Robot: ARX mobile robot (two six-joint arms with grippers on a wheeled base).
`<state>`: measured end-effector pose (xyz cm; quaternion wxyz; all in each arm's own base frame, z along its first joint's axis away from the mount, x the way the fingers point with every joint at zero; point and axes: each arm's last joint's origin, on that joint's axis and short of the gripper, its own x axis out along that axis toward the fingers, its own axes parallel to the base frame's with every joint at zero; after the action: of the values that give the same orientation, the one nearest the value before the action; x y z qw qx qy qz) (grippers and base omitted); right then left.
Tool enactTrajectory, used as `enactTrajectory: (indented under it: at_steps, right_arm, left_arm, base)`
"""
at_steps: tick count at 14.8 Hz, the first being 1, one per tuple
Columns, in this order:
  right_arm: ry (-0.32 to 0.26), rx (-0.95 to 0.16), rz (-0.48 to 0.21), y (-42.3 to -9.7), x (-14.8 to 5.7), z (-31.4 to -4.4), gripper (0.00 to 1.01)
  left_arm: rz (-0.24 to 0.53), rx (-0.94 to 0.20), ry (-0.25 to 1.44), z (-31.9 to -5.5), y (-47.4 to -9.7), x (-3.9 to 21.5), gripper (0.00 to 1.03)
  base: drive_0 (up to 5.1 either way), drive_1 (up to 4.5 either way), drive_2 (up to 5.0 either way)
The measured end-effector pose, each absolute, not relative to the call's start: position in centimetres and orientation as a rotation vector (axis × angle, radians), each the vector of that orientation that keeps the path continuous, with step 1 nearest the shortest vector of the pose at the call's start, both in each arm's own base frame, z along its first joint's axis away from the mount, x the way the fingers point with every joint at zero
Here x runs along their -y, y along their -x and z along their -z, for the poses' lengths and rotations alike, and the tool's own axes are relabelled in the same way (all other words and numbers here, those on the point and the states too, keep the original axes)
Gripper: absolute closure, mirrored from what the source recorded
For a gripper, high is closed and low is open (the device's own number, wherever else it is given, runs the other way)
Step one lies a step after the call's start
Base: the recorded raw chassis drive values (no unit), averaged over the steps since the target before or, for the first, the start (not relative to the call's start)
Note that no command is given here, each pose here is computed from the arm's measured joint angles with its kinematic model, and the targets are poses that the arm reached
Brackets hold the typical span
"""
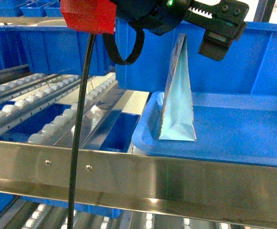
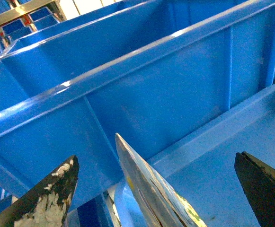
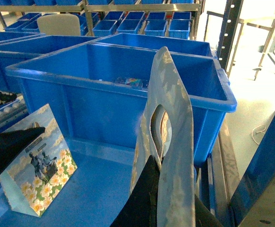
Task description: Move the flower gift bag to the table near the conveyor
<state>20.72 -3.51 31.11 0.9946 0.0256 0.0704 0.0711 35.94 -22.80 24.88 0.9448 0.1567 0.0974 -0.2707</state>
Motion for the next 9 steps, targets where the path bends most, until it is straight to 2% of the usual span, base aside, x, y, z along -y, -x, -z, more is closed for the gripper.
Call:
enactTrajectory:
  at_steps: [5, 9]
  right_arm:
    - [-0.051, -0.141, -0.143, -20.7, 3.5, -31.1, 0.99]
    - [-0.051, -0.141, -0.143, -20.7, 3.5, -31.1, 0.99]
  left_arm:
    - [0.603, -0.268, -0.311, -23.9, -34.8, 24.5, 0.05]
    - [0.555, -0.316, -0.270, -22.5, -35.7, 23.5, 0.05]
  base:
    - [0.0, 0.00, 0.0]
    - [0.0, 0.00, 0.0]
